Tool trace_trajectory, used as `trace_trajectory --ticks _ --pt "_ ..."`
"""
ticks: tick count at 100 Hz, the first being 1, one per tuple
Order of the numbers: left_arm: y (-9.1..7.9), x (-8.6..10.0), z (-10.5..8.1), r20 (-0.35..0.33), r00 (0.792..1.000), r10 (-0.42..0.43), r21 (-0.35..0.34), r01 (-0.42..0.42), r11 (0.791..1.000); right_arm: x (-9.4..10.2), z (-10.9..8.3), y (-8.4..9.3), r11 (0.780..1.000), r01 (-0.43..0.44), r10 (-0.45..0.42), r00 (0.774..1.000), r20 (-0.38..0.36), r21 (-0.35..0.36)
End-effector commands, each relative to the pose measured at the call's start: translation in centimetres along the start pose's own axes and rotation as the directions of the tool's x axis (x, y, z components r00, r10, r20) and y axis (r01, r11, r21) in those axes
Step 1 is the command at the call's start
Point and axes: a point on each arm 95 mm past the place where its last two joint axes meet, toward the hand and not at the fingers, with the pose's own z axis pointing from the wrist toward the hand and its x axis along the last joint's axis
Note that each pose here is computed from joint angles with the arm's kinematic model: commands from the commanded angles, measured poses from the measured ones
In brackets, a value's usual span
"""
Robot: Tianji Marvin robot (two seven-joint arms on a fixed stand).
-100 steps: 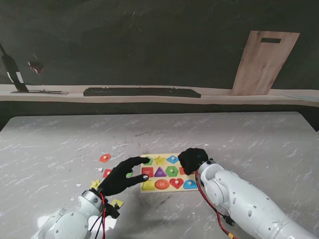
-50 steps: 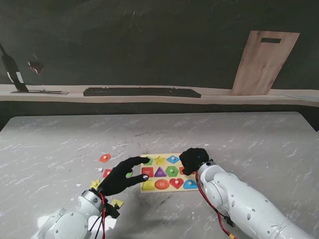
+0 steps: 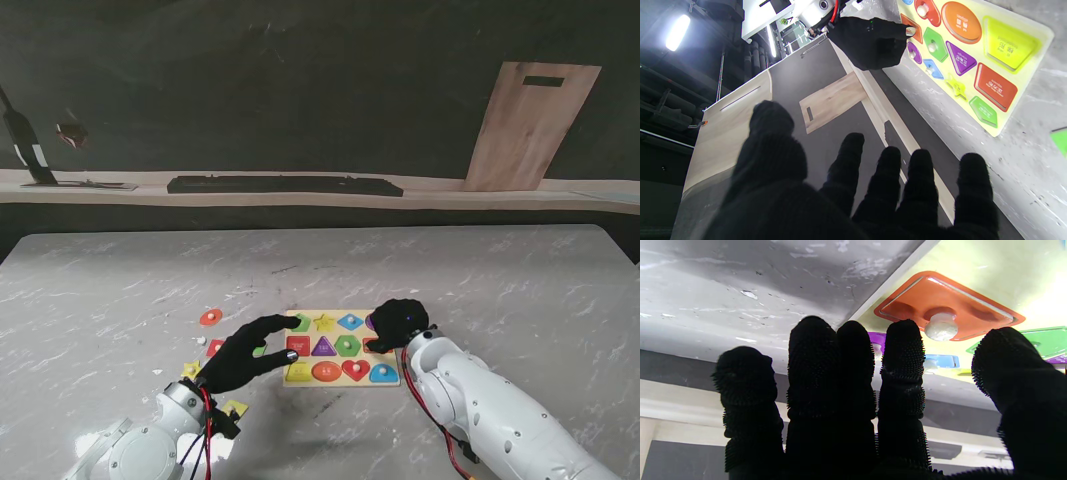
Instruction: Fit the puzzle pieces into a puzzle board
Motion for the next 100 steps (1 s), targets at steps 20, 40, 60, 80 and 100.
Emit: trace_trajectory --ticks 20,40,60,80,100 --pt "0.1 0.0 -0.1 0.000 1.000 -0.005 -0.001 0.005 1.000 -0.1 -1.0 0.5 0.999 0.011 -0.012 1.000 -0.025 -0.050" --pt "0.1 0.0 -0.1 -0.001 1.000 -0.002 0.000 0.002 1.000 -0.4 -2.6 1.9 0.988 -0.016 0.007 0.998 -0.058 -0.155" --pt "0.0 0.1 -0.2 -0.010 1.000 0.008 -0.001 -0.008 1.000 -0.2 -5.3 3.6 0.948 -0.163 0.128 0.982 -0.140 -0.273" --pt "-0.1 0.2 -0.3 -0.015 1.000 0.019 0.008 -0.019 1.000 0.8 -8.5 5.6 0.843 -0.479 0.418 0.869 -0.264 -0.245" --pt "-0.3 0.3 -0.6 -0.023 0.999 0.034 0.019 -0.034 0.999 1.1 -11.7 6.9 0.762 -0.626 0.538 0.754 -0.378 -0.165"
